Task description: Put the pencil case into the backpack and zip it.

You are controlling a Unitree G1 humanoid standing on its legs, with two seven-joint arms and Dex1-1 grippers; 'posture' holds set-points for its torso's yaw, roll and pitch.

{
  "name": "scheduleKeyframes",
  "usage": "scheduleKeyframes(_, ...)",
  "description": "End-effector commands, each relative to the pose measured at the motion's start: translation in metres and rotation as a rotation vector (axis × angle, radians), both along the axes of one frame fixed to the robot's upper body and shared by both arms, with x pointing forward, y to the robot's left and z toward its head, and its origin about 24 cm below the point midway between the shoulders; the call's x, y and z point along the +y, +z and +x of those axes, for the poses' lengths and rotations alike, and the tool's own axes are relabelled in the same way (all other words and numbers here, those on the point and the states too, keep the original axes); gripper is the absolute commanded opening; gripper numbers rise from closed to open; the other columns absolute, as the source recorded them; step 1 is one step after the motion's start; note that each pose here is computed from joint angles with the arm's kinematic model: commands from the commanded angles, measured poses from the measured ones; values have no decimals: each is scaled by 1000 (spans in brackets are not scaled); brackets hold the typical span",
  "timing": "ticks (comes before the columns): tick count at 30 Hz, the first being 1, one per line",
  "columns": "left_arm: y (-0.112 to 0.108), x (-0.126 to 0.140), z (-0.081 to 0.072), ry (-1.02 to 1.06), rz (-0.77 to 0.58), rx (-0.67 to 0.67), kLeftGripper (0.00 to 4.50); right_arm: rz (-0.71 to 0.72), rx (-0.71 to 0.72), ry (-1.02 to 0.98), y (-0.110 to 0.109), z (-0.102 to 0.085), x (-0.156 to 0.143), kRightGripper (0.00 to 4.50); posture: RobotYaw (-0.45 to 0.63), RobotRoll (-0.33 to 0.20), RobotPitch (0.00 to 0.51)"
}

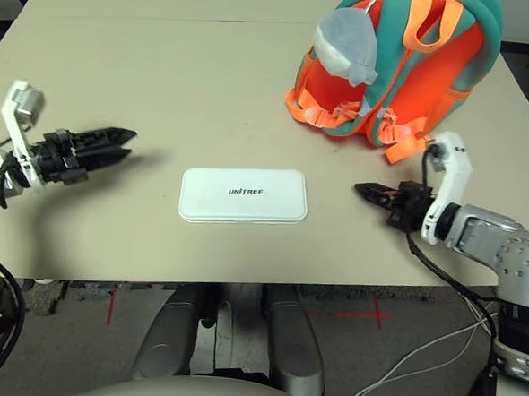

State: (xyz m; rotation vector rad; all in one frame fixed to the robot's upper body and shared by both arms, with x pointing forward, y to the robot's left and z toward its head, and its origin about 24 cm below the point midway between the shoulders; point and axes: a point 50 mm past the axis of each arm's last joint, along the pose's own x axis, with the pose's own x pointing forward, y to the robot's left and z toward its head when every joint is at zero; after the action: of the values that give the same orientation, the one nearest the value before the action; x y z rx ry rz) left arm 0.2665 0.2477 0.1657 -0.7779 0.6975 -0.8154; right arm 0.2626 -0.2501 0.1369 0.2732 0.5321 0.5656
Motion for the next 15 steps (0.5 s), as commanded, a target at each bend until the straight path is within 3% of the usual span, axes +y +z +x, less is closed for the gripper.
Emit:
scheduleKeyframes(1,-9,-7,-5,-90,-24,83,4500,-33,29,3,-10,4,7,73,-1,0,289)
scheduleKeyframes(7,-20,-20,-5,-169,2,175,4500,-112,-21,-14,-19,21,20,73,-11,0,291)
scheduleKeyframes(15,-34,-42,2,-203,10,212,4500,-159,-13,48,-28,25,38,73,-25,0,294)
